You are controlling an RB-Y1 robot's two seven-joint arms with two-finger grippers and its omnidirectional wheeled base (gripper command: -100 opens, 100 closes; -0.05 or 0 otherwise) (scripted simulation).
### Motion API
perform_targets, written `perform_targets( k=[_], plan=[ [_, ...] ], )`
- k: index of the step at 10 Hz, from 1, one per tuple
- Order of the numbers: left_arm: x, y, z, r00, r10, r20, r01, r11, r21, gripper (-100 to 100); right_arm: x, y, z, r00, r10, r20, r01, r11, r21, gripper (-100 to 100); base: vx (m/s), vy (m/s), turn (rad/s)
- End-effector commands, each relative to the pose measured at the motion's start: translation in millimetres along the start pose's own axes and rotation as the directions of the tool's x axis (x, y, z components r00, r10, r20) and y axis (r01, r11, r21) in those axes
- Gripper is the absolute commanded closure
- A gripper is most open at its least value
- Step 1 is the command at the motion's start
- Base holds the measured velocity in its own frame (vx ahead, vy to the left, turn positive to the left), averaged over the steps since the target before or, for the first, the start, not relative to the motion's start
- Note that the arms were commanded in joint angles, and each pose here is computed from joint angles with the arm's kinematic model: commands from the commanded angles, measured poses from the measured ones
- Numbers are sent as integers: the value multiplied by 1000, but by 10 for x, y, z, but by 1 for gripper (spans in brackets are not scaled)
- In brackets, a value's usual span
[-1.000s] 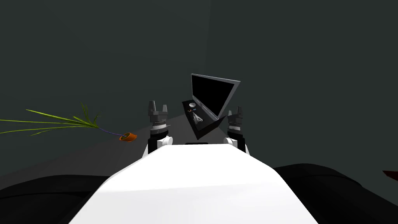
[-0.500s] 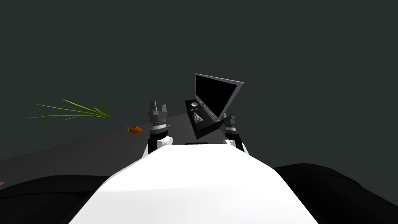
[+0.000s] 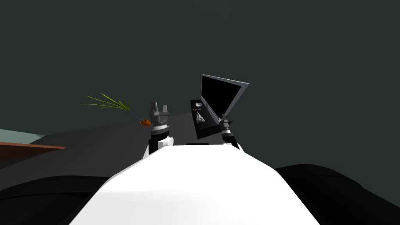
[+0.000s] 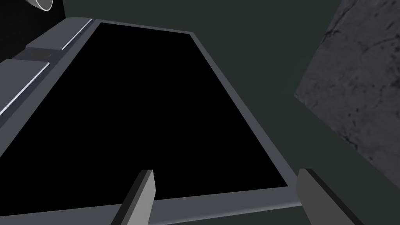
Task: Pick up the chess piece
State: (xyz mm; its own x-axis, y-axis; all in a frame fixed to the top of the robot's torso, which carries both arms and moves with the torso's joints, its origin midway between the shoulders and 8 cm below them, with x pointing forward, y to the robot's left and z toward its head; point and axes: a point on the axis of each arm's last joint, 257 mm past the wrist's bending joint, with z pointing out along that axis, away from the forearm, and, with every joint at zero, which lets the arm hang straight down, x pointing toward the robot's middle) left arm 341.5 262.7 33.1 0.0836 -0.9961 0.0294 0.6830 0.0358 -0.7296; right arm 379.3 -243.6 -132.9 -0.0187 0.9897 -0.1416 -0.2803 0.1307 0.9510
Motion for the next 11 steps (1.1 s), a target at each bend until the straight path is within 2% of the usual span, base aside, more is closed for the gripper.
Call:
perform_targets(
  k=[1, 3, 4, 7, 8, 10, 11],
  plan=[
    [0, 0, 0, 1000, 0, 0, 0, 1000, 0, 0, 188, -310, -131, 998, -9, -54, 13, 997, 72, -100, -64, -138, 407],
    [0, 0, 0, 1000, 0, 0, 0, 1000, 0, 0, 449, -732, -358, 991, -20, -132, 43, 984, 175, -100, -40, -211, 426],
    [-1, 0, 0, 1000, 0, 0, 0, 1000, 0, 0, 463, -741, -364, 991, -18, -134, 41, 983, 177, -100, -33, -131, 289],
    [-1, 0, 0, 1000, 0, 0, 0, 1000, 0, 0, 859, -1355, -874, 963, -25, -268, 115, 939, 324, -100, -40, -132, 442],
    [-1, 0, 0, 1000, 0, 0, 0, 1000, 0, 0, 854, -1410, -908, 963, -25, -270, 118, 935, 335, -100, -41, -96, 377],
    [-1, 0, -1, 1000, 0, 0, 0, 1000, 0, 0, 1054, -1836, -1395, 930, -26, -367, 194, 882, 429, -100, -35, -93, 412],
    [-1, 1, -1, 1000, 0, 0, 0, 1000, 0, 0, 1063, -1835, -1398, 929, -24, -368, 193, 882, 429, -100, -25, -80, 367]
  ],
)
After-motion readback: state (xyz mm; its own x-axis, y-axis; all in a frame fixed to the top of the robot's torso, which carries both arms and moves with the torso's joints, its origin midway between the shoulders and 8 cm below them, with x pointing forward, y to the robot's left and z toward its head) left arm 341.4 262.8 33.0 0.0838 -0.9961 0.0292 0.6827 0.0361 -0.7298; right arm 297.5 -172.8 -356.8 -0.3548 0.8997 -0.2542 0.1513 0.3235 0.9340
